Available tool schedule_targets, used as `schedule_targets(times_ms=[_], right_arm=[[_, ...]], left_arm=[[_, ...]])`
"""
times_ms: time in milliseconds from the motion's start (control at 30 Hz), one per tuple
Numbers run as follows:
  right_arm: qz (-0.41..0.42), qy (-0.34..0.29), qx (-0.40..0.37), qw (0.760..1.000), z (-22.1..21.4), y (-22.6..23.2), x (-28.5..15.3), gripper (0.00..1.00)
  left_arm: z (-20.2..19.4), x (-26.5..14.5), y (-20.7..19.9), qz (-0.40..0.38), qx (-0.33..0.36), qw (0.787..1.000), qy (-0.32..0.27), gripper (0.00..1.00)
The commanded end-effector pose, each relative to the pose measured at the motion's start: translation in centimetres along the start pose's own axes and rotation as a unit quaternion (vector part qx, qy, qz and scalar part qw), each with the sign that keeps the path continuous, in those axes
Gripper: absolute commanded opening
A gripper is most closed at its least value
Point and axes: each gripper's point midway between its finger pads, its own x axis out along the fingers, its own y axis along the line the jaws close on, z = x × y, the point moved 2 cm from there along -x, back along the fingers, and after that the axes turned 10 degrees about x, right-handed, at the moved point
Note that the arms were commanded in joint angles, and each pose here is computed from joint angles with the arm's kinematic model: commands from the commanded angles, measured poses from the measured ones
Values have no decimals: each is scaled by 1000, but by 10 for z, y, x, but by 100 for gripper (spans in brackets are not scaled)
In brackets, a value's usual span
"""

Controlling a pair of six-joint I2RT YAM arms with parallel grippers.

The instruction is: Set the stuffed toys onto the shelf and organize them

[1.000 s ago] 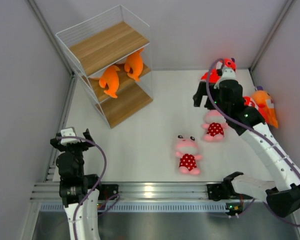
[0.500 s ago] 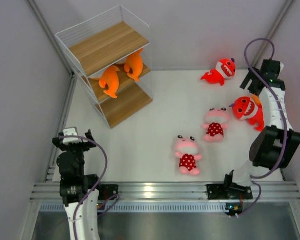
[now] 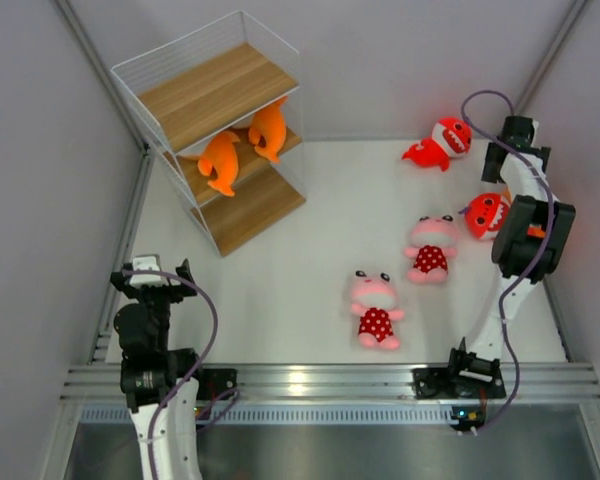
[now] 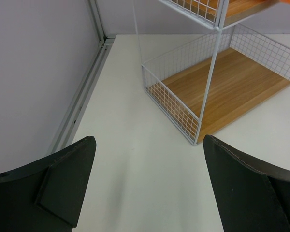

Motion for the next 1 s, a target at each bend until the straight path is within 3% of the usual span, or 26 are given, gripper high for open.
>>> schedule_targets(times_ms=[0, 133, 167, 200, 233, 267, 300, 367, 600, 767, 867, 967], right_arm=[[-39, -34, -28, 998, 25, -14, 6, 99], [-43, -13, -40, 998, 8, -14, 27, 98], [-45, -11, -41, 998, 6, -14, 29, 90], [-47, -10, -41, 998, 5, -15, 29, 80], [-52, -15, -32, 998, 8, -17, 26, 59], [-55, -18, -29, 998, 10, -18, 24, 47], [-60, -21, -22, 998, 12, -20, 22, 16], [-66, -32, -15, 997, 20, -25, 13, 2], [-50, -111, 39, 992, 58, -39, -61, 0], [7, -216, 45, 975, 88, -16, -179, 0], [142, -268, -1, 953, 77, 42, -267, 0], [328, -299, -68, 893, 35, 104, -356, 0]], left_arm=[[16, 0, -3, -17, 7, 999, -36, 99], [16, 1, -8, -33, 9, 999, -39, 99], [15, 1, -9, -35, 8, 999, -38, 99], [15, 1, -9, -35, 10, 999, -38, 99], [16, 1, -9, -35, 9, 999, -39, 99], [16, 1, -9, -35, 9, 999, -39, 99], [16, 1, -8, -33, 9, 999, -39, 99], [16, 0, -8, -34, 9, 999, -40, 99], [26, -3, -5, -27, 17, 998, -50, 99], [53, -15, 0, -29, 46, 996, -77, 99], [84, -33, -11, -73, 49, 989, -116, 99], [106, -55, -38, -164, 38, 975, -144, 99]])
